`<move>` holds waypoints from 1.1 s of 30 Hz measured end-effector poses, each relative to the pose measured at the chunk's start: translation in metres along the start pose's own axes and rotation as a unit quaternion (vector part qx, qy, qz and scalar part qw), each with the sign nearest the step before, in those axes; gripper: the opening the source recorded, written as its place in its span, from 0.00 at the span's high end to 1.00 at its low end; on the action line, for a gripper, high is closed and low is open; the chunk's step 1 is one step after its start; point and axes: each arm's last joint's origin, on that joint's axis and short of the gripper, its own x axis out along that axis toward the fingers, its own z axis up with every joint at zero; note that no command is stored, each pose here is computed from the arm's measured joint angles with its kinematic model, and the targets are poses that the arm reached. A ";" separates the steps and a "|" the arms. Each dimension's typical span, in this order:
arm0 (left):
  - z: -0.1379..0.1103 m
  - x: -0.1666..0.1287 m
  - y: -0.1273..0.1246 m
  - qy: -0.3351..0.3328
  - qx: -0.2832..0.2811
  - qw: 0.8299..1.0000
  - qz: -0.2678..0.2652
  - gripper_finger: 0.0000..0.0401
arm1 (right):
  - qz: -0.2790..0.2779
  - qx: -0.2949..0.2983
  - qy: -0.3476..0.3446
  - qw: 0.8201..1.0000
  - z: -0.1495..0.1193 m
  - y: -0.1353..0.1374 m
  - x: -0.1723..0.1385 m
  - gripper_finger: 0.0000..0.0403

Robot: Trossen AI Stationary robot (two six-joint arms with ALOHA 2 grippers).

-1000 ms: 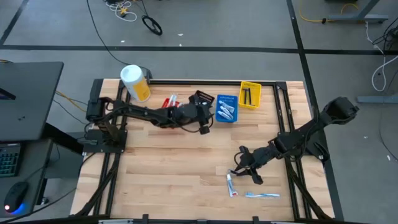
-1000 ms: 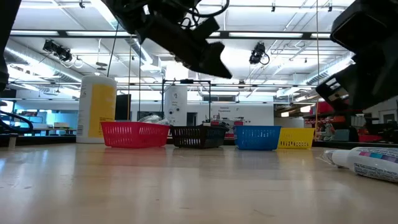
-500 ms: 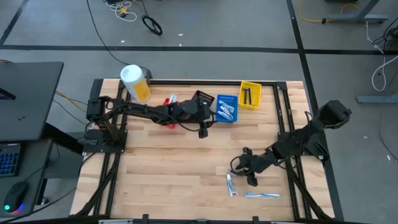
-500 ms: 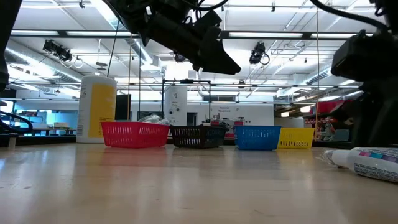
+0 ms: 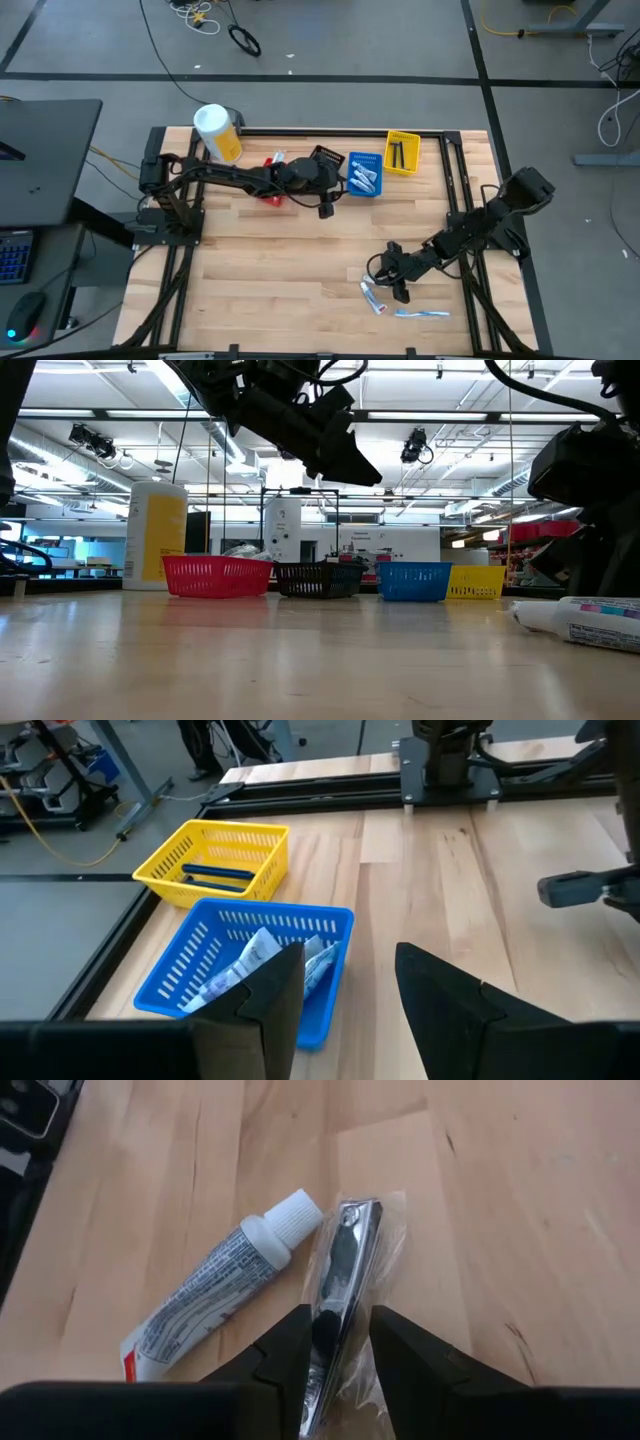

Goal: Pick & Place Travel size toiletries
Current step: Put the nail cutter into the black bin

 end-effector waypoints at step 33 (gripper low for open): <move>-0.003 -0.003 -0.017 0.025 -0.112 0.978 -0.175 0.58 | -0.221 -0.111 -0.155 0.956 0.041 -0.033 -0.024 0.89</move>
